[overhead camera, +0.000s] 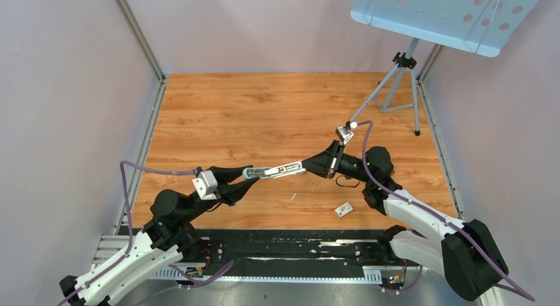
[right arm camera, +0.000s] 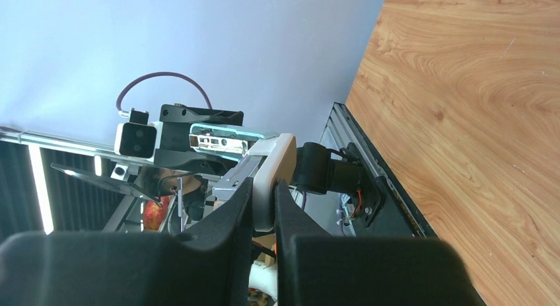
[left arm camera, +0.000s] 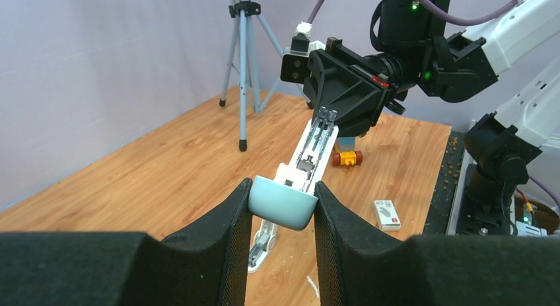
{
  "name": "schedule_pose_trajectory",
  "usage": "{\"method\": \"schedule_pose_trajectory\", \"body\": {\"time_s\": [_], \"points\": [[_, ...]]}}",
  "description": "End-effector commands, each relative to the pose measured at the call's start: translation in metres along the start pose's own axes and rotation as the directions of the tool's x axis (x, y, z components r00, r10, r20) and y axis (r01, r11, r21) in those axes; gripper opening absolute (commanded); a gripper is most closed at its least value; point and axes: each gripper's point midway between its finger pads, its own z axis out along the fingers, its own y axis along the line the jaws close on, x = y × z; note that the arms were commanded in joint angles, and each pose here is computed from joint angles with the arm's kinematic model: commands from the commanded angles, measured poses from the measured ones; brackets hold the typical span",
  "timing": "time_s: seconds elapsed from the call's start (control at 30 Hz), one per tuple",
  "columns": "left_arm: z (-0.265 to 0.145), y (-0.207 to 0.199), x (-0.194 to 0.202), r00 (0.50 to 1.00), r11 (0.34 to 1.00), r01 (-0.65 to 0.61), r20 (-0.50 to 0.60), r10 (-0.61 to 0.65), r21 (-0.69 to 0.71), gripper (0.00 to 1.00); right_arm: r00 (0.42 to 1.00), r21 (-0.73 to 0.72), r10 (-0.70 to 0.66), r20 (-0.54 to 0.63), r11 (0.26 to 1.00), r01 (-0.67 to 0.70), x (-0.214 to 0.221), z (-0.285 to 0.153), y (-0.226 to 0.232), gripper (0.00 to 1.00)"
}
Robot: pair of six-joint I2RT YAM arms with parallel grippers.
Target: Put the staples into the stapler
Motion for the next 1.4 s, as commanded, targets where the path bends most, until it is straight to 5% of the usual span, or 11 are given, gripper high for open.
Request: {"method": "schedule_pose_trajectory", "body": {"time_s": [0.0, 0.23, 0.63, 0.97, 1.1, 1.37], "points": [[-0.002, 0.029, -0.028, 0.99, 0.987, -0.024, 0.133, 0.046, -0.156, 0.0, 1.0, -0.043, 0.017, 0.017, 0.999, -0.017, -0.005, -0.006, 0.012, 0.0], [0.002, 0.027, -0.025, 0.993, 0.99, -0.031, 0.105, 0.046, -0.139, 0.0, 1.0, 0.015, -0.006, 0.01, 1.0, 0.006, -0.003, -0.007, 0.002, 0.0], [0.011, 0.04, 0.008, 0.998, 0.976, 0.04, -0.031, -0.047, -0.214, 0.68, 0.998, 0.115, -0.045, 0.04, 0.993, 0.04, -0.013, -0.002, -0.015, 0.0], [0.011, 0.042, 0.036, 0.966, 0.936, 0.196, -0.109, -0.236, -0.291, 0.84, 0.99, 0.158, -0.079, 0.118, 0.986, 0.06, -0.03, 0.0, -0.022, 0.0], [0.006, 0.056, 0.053, 0.923, 0.86, 0.274, -0.136, -0.361, -0.43, 0.89, 0.979, 0.191, -0.113, 0.171, 0.978, 0.08, -0.045, 0.003, -0.023, 0.0], [-0.012, 0.078, 0.073, 0.757, 0.548, 0.394, -0.077, -0.648, -0.738, 0.84, 0.917, 0.299, -0.239, 0.319, 0.944, 0.142, -0.081, 0.002, -0.027, 0.0]]}}
